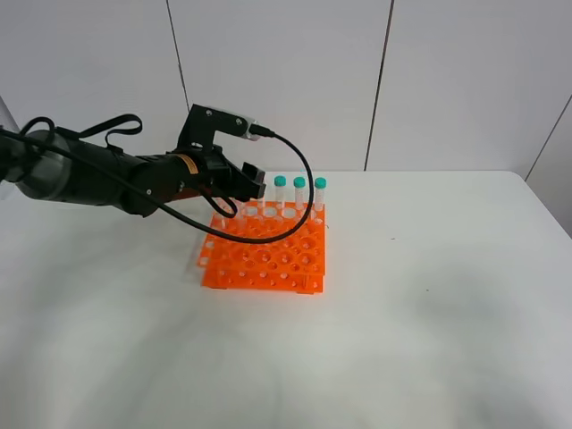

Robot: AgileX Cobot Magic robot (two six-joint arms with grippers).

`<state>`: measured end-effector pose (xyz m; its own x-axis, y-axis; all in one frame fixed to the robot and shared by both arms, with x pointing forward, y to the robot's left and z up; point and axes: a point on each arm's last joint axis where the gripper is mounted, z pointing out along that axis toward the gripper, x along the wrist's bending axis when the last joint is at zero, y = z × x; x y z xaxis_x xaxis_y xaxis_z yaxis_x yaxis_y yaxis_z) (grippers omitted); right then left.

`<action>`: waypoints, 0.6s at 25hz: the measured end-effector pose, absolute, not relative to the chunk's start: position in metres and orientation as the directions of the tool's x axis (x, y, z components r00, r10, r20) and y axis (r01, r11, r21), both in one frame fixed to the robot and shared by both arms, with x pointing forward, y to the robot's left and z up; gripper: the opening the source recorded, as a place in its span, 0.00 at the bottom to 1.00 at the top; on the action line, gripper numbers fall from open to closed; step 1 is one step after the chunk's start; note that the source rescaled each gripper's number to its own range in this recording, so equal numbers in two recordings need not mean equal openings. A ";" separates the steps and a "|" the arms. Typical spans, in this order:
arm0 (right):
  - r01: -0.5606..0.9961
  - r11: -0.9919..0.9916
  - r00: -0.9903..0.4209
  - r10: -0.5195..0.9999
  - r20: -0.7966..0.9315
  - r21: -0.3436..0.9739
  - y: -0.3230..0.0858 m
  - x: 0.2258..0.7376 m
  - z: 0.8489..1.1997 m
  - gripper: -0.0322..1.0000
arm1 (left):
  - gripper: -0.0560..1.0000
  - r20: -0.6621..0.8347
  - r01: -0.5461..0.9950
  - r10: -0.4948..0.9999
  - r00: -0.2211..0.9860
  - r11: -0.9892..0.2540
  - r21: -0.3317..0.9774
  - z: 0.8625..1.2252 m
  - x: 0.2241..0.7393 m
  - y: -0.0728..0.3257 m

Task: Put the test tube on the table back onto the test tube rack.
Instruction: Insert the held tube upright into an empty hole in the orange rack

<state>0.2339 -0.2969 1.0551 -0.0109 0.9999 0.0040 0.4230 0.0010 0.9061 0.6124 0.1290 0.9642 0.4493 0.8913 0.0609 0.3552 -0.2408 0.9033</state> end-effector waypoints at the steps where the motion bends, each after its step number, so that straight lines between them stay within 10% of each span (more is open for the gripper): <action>1: 0.423 0.001 -0.011 1.000 0.004 0.906 -0.297 0.234 1.055 1.00 | 0.71 0.061 0.357 0.891 0.449 -0.242 0.902 0.970 0.611 0.130; 15: 0.422 0.001 -0.011 1.000 0.004 0.907 -0.297 0.234 1.055 1.00 | 0.99 -0.007 0.805 0.949 0.315 -0.264 0.531 1.014 0.614 0.182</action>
